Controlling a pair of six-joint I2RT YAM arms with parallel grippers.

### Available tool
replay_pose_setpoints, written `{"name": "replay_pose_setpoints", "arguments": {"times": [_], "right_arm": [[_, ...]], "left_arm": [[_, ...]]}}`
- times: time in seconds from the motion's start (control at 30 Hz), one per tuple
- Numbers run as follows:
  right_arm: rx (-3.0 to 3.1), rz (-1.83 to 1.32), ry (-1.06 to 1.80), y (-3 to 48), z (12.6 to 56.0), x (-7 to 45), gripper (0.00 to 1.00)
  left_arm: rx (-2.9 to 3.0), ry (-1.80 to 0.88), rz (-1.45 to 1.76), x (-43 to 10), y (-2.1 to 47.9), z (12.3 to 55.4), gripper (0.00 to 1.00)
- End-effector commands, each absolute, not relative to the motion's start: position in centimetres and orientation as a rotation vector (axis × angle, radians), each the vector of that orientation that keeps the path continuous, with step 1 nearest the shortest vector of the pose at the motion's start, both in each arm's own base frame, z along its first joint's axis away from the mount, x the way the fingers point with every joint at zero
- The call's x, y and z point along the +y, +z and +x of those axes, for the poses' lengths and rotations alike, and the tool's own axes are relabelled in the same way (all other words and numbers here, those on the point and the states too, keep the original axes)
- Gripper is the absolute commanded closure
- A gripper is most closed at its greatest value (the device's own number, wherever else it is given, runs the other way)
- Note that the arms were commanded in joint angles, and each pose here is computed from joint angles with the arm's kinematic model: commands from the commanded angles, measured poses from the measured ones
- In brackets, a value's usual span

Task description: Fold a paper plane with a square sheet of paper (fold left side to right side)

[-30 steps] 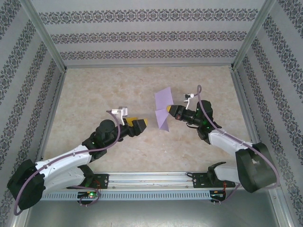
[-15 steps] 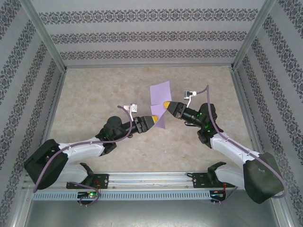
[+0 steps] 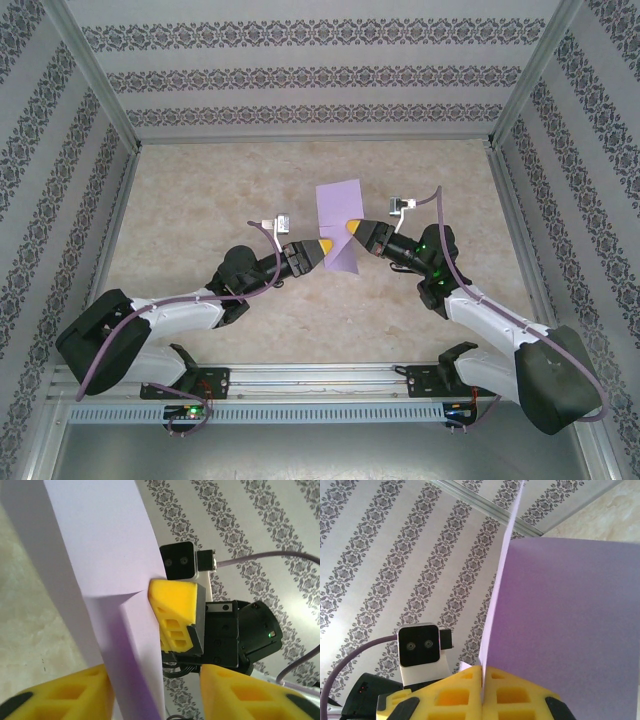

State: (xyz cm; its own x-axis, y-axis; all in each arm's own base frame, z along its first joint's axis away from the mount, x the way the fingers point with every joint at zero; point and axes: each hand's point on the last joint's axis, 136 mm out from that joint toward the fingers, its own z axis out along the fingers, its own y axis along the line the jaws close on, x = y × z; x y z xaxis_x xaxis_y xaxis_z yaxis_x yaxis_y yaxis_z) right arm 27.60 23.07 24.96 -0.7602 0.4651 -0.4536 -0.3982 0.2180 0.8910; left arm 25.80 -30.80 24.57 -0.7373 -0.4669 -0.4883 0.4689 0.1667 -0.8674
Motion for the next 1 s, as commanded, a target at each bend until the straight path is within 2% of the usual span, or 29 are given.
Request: {"name": "replay_pose_setpoints", "arguments": {"times": [0.0,0.27,0.43,0.57,0.83,0.97], "right_arm": [[1.774,0.039,1.637,25.8,27.0,23.2,0.98],[1.783,0.044,1.621,25.3,26.8,23.0,0.81],[1.803,0.055,1.576,24.6,26.9,22.0,0.65],[1.899,0.115,1.45,22.3,27.2,19.8,0.54],[2.251,0.177,0.935,16.0,25.9,14.1,0.33],[2.361,0.223,0.794,13.6,25.3,11.9,0.22]], "left_arm": [[1.678,-1.676,0.013,-31.1,26.3,26.0,0.61],[1.729,-1.635,-0.015,-30.9,25.1,26.3,0.88],[1.809,-1.553,0.008,-30.7,24.2,26.3,1.0],[1.987,-1.36,0.043,-29.7,22.2,26.1,1.0],[2.365,-0.72,0.2,-24.3,18.6,25.6,1.0],[2.509,-0.442,0.271,-22.0,17.4,25.4,1.0]]}}
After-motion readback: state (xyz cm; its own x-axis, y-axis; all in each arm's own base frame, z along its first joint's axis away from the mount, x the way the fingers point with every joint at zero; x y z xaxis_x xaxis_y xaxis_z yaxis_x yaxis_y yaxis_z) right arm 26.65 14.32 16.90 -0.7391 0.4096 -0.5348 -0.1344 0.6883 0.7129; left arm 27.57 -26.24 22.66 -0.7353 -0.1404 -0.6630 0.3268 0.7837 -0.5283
